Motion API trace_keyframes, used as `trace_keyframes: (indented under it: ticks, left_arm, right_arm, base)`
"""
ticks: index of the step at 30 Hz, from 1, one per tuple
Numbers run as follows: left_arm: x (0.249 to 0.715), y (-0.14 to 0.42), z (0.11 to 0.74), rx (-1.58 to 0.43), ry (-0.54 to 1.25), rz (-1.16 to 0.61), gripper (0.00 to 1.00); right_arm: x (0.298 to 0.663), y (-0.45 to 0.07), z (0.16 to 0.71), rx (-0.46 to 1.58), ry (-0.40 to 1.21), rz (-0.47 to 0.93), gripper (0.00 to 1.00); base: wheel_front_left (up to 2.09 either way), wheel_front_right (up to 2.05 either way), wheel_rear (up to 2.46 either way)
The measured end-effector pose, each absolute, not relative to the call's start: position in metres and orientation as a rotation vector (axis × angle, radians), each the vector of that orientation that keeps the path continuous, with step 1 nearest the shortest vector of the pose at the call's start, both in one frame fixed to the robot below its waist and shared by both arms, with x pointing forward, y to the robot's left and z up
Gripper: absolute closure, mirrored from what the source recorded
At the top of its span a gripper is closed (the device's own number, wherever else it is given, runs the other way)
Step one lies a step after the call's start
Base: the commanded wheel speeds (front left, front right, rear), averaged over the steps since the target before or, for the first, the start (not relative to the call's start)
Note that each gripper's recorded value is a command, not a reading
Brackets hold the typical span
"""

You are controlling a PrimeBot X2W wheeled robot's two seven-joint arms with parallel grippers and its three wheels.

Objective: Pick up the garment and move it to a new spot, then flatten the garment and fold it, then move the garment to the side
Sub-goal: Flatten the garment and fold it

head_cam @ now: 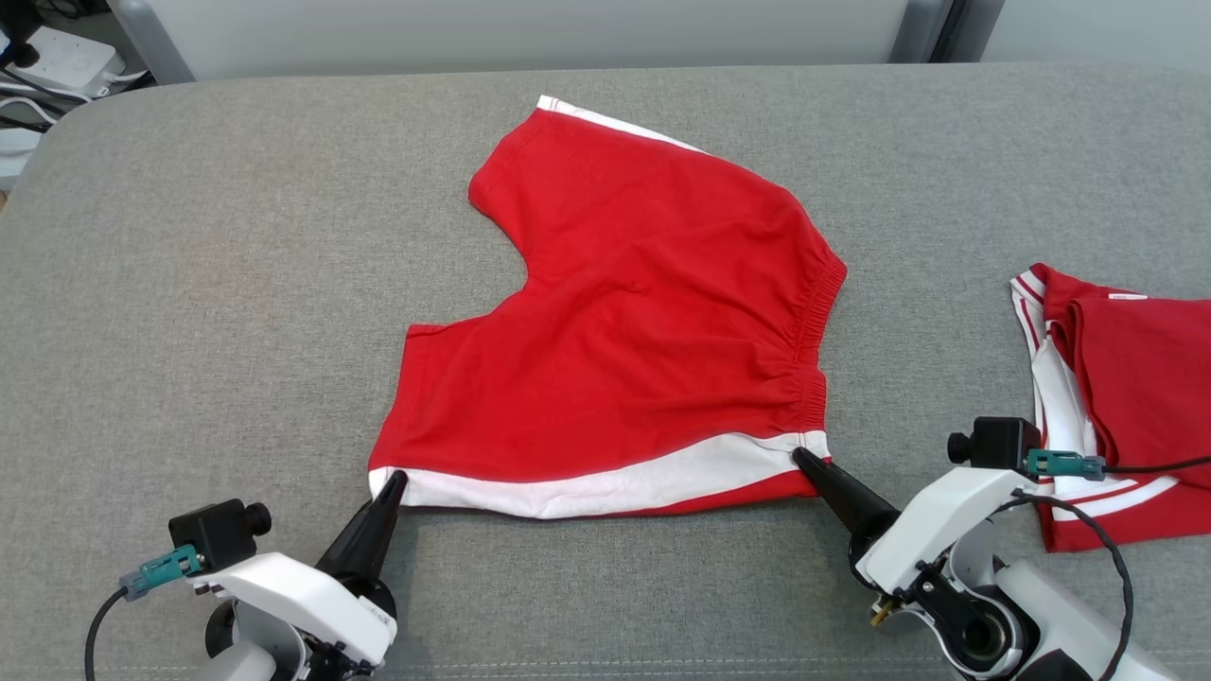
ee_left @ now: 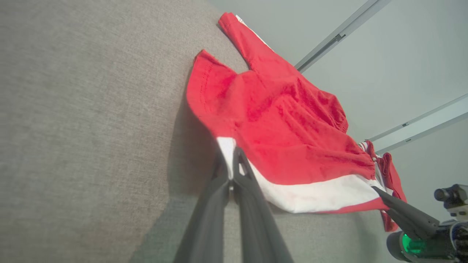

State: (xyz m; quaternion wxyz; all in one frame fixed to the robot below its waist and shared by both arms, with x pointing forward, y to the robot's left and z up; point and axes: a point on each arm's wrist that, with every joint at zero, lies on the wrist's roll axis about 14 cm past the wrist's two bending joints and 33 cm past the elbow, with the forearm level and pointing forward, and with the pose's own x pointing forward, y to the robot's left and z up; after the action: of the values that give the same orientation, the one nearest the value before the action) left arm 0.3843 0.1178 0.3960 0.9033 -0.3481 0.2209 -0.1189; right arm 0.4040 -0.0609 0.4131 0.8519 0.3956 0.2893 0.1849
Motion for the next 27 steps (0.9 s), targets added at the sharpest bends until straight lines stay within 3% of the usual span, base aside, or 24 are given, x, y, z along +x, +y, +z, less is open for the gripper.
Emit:
trace_keyframes:
  ticks: [1,2,3,14,19,27]
  left_arm:
    - [0.384,0.119,0.394,-0.709,0.46,-0.244,0.65]
    - [0.384,0.121,0.393,-0.699,0.461,-0.242,0.44]
    - [0.384,0.122,0.392,-0.691,0.461,-0.238,0.0]
    - [0.406,0.175,0.426,-0.459,0.258,-0.146,0.0]
    - [0.401,0.187,0.437,-0.374,0.183,-0.095,0.0]
    - [0.387,0.196,0.455,-0.281,0.103,-0.048,0.0]
  right_arm:
    - [0.404,-0.062,0.412,0.832,0.607,0.384,0.68]
    - [0.404,-0.063,0.411,0.824,0.602,0.379,0.5]
    - [0.404,-0.065,0.41,0.81,0.597,0.373,0.0]
    - [0.431,-0.118,0.439,0.551,0.298,0.275,0.0]
    - [0.454,-0.158,0.497,0.435,0.052,0.184,0.0]
    - [0.42,-0.165,0.508,0.315,-0.046,0.105,0.0]
  base:
    - [0.0,0.0,0.0]
    - [0.0,0.0,0.0]
    - [0.0,0.0,0.0]
    - [0.0,0.0,0.0]
    - [0.0,0.0,0.0]
    - [0.0,0.0,0.0]
